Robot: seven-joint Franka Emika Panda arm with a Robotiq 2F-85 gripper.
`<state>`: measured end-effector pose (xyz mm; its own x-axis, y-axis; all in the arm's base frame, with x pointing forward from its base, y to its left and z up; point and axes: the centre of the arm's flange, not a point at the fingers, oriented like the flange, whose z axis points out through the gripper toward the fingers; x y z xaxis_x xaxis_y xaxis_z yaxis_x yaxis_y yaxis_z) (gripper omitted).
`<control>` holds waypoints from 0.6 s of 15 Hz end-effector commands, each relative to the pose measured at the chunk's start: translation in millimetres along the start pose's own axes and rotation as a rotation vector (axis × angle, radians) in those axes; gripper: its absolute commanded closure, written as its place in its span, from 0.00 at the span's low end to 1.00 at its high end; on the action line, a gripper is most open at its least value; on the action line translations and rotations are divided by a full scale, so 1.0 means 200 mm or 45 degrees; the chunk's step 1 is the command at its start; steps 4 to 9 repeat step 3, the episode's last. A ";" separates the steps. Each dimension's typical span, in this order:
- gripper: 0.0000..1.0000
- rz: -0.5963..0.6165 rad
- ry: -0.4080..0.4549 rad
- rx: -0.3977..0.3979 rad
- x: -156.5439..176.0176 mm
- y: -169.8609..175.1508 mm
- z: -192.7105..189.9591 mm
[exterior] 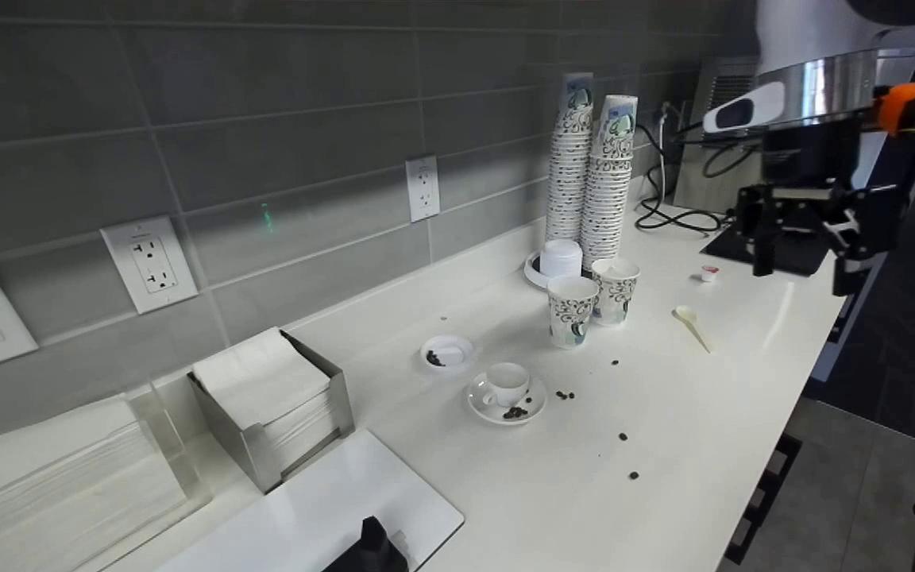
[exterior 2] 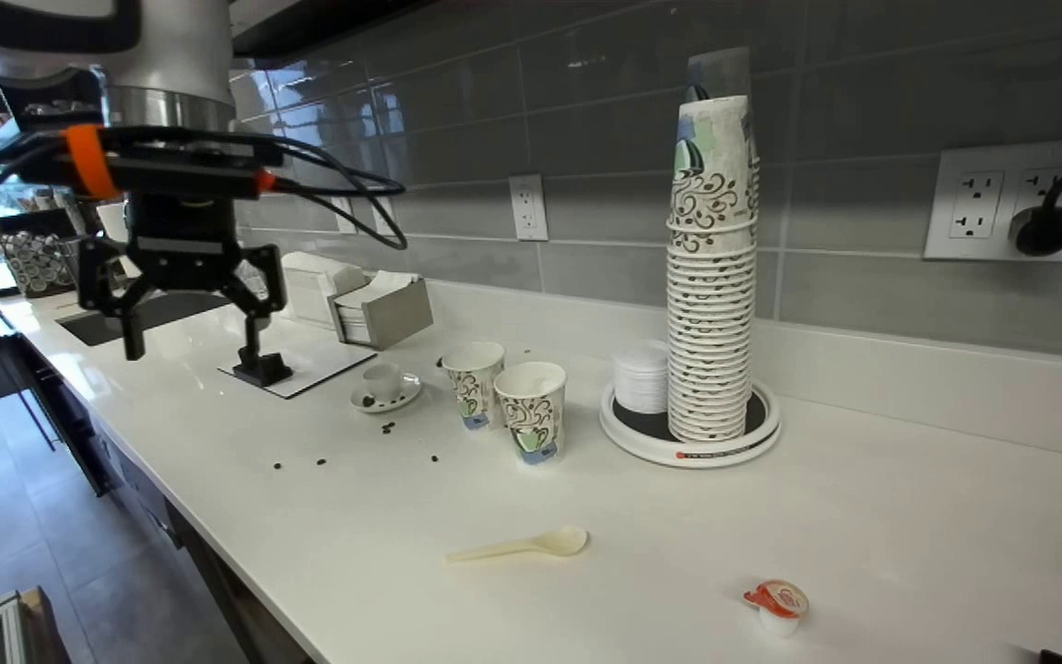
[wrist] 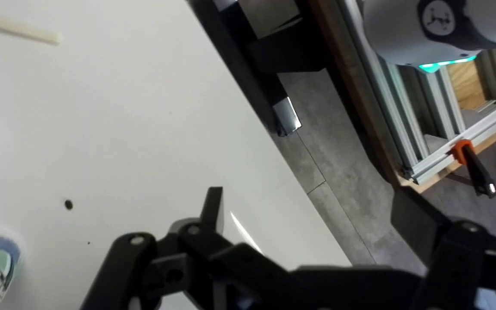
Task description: Transfer the beans from the tea cup to the coffee cup
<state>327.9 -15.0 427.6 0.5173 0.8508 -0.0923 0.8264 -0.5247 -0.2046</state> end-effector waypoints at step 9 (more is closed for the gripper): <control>0.00 0.061 0.048 -0.003 -0.11 -0.10 0.01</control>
